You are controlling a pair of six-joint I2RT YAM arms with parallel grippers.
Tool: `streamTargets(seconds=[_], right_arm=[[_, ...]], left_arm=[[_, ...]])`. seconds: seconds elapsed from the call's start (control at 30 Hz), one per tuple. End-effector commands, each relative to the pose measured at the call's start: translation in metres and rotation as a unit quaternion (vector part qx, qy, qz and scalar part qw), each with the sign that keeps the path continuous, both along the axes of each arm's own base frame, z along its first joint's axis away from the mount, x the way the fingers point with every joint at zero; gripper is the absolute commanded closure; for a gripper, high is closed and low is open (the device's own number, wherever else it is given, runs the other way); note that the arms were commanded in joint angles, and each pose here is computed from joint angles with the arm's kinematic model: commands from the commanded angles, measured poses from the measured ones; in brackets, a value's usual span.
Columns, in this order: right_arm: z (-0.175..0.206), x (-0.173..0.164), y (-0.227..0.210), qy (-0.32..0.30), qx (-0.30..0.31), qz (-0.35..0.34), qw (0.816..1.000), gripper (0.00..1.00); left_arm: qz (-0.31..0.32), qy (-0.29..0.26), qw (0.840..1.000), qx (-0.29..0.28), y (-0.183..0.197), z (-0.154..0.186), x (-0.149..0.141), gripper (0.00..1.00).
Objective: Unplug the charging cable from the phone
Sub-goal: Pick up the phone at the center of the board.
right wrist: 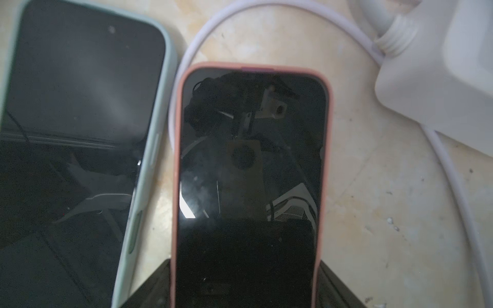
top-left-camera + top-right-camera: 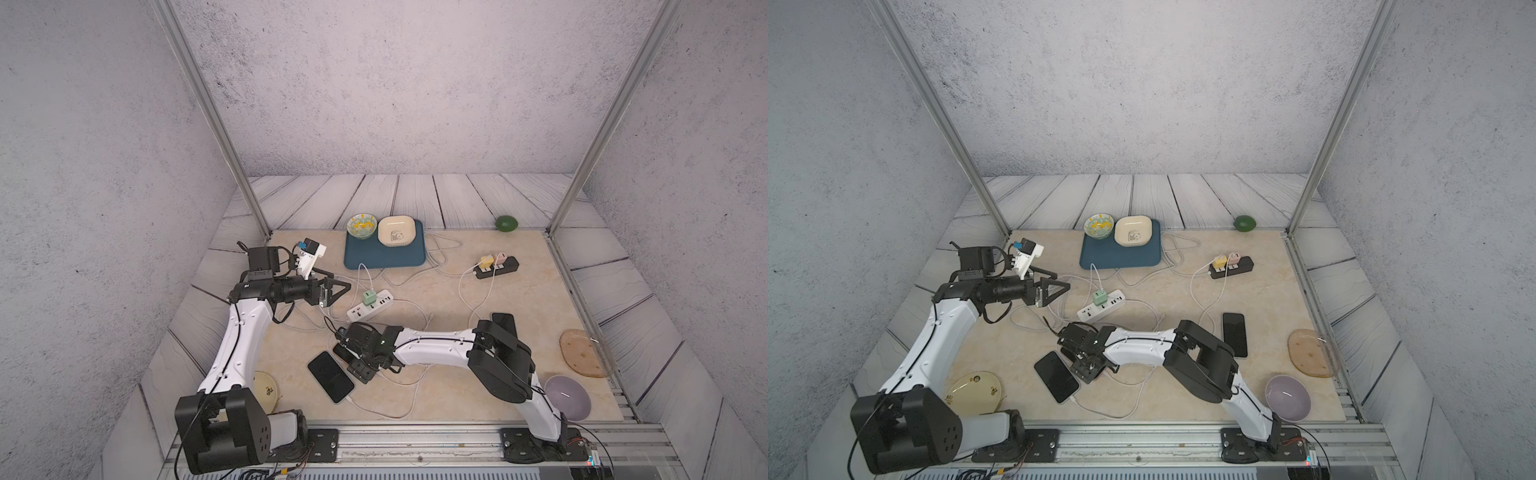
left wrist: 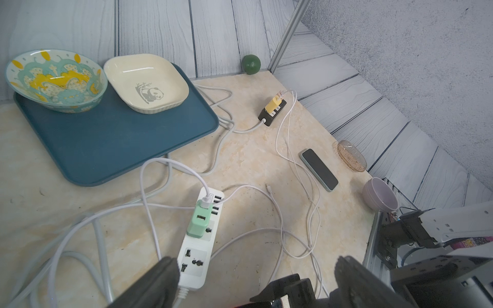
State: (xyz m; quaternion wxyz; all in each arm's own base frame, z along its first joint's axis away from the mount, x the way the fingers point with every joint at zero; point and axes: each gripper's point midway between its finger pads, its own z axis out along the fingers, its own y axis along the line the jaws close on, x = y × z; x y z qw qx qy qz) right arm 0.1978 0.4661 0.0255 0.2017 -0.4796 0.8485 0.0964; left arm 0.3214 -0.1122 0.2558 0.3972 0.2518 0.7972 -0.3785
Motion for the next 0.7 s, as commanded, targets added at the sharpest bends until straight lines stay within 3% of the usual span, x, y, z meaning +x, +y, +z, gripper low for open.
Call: streamTargets(seconds=[0.0, 0.27, 0.67], right_arm=[[0.015, 0.005, -0.007, -0.020, -0.005, -0.004, 1.000, 0.27], [0.059, 0.019, -0.017, -0.058, 0.042, -0.031, 0.997, 0.42], [0.104, 0.056, -0.063, -0.045, 0.144, -0.113, 0.982, 0.49]], left_arm=[[-0.002, -0.006, 1.000, -0.010, 0.001, 0.004, -0.002, 0.02], [-0.002, -0.006, 1.000, -0.015, 0.001, 0.008, -0.003, 0.02], [-0.014, -0.001, 0.999, -0.031, -0.003, 0.013, -0.007, 0.02]])
